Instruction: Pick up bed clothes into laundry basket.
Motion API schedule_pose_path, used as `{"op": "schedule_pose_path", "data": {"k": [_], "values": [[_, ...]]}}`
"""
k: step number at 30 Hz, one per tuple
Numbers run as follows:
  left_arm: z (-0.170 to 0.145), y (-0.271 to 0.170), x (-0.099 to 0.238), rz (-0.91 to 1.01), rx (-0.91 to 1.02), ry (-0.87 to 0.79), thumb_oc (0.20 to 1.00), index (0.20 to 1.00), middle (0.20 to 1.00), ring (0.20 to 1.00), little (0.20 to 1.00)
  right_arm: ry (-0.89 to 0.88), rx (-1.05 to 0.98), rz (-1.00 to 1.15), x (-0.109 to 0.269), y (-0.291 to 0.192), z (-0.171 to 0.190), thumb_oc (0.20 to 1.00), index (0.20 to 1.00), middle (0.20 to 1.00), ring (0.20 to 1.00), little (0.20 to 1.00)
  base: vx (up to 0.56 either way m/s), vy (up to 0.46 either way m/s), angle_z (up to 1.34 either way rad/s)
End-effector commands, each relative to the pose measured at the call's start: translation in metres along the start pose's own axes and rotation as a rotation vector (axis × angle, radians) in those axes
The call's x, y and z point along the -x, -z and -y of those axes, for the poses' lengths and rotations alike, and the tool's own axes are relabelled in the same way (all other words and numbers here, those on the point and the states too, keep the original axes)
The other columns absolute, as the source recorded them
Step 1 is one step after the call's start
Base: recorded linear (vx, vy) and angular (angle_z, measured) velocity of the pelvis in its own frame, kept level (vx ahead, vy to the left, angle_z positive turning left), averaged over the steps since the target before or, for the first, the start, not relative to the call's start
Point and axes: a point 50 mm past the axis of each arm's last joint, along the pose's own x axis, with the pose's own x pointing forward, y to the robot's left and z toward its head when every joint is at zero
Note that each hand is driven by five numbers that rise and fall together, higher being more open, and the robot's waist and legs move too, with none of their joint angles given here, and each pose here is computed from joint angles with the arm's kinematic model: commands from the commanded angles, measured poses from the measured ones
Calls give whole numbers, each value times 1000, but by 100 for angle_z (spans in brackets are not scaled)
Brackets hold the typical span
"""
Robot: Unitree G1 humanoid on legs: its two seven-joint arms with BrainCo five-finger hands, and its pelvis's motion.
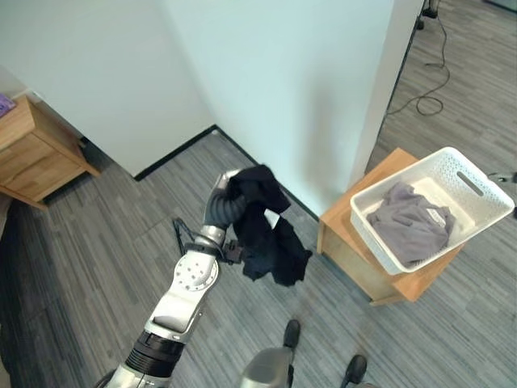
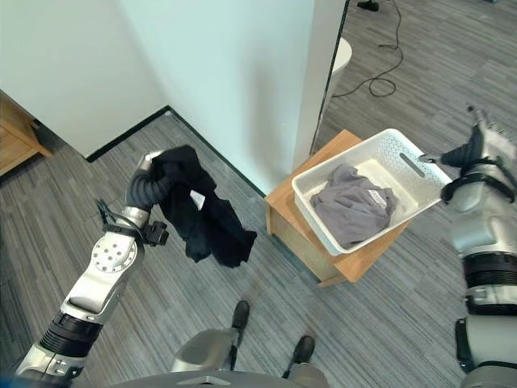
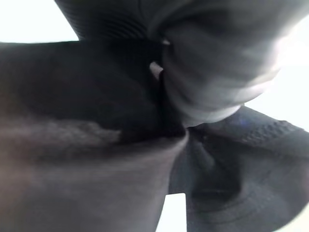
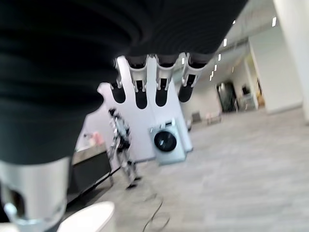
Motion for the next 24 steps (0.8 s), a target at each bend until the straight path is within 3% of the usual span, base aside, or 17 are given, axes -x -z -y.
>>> {"op": "schedule_pose_path", "data": {"k": [1, 12, 24], "values": [[15, -35, -24, 222, 3, 47, 200, 200, 200, 200, 200, 77, 43, 100, -12, -19, 28, 1000, 1000, 1000, 1000, 1000, 11, -1, -16], [59, -86, -85, 429, -41, 132, 200, 200, 200, 200, 200, 95, 83, 150, -27, -47, 42, 1000, 1000, 1000, 1000, 1000, 22, 19, -16], [70, -121, -153, 467, -358, 45, 200, 200, 200, 200, 200, 199, -58, 341, -33, -115, 76, 1000, 1000, 1000, 1000, 1000, 19, 20, -17]]}}
